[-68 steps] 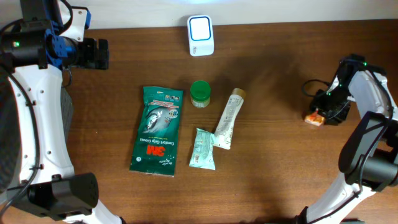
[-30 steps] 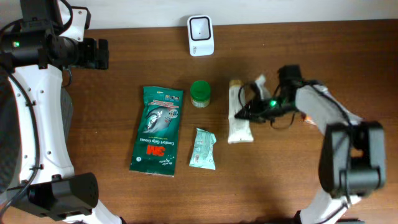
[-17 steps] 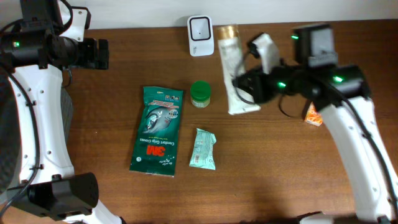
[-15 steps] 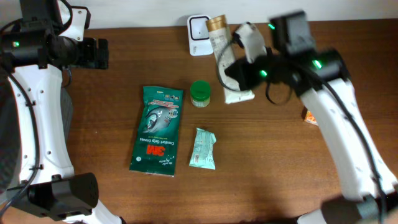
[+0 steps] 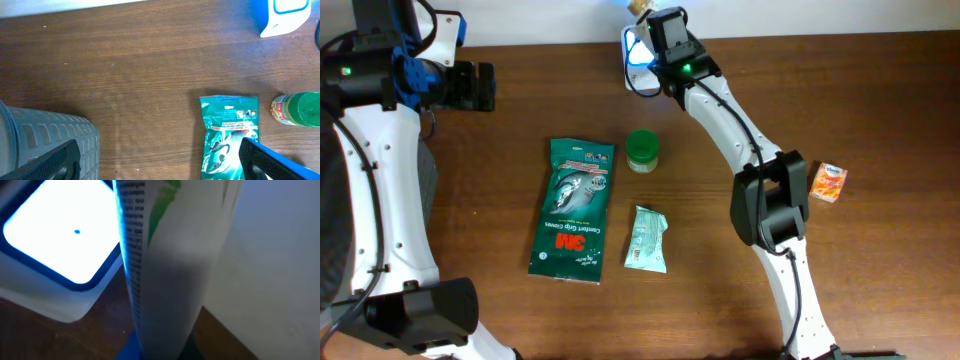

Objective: Scan the item barcode

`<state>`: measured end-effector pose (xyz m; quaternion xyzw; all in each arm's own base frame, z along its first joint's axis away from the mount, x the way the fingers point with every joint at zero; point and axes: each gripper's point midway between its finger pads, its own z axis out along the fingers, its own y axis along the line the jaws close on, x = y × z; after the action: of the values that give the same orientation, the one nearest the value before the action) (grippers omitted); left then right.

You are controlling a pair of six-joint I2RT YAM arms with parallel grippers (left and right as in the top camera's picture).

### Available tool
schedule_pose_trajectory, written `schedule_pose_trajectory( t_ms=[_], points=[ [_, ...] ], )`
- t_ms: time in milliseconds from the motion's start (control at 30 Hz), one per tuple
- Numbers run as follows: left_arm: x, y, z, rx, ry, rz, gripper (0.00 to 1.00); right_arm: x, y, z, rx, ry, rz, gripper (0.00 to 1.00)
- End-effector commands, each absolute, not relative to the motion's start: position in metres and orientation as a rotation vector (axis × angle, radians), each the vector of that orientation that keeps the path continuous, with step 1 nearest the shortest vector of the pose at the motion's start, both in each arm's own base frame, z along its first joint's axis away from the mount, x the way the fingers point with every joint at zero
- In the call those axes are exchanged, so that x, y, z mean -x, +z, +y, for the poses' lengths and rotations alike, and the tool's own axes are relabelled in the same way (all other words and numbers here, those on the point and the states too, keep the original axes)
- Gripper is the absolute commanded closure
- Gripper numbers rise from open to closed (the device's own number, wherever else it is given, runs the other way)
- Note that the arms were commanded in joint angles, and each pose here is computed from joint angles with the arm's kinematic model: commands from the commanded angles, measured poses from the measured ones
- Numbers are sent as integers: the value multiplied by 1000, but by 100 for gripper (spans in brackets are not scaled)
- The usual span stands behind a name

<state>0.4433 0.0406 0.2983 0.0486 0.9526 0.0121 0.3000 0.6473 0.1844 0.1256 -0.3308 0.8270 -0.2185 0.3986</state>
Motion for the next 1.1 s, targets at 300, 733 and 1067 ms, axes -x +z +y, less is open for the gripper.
schedule_pose_trajectory(
  t_ms=[300,733,1067],
  points=[
    [-442,303,42,-143,34,2516,1,-632,186,195,711,-537,2065,96],
    [-442,303,42,-143,34,2516,1,-406,212,-16,-553,-63,2888,96],
    [-442,303,42,-143,34,2516,1,-391,60,-63,-715,-79,2955,47]
  ],
)
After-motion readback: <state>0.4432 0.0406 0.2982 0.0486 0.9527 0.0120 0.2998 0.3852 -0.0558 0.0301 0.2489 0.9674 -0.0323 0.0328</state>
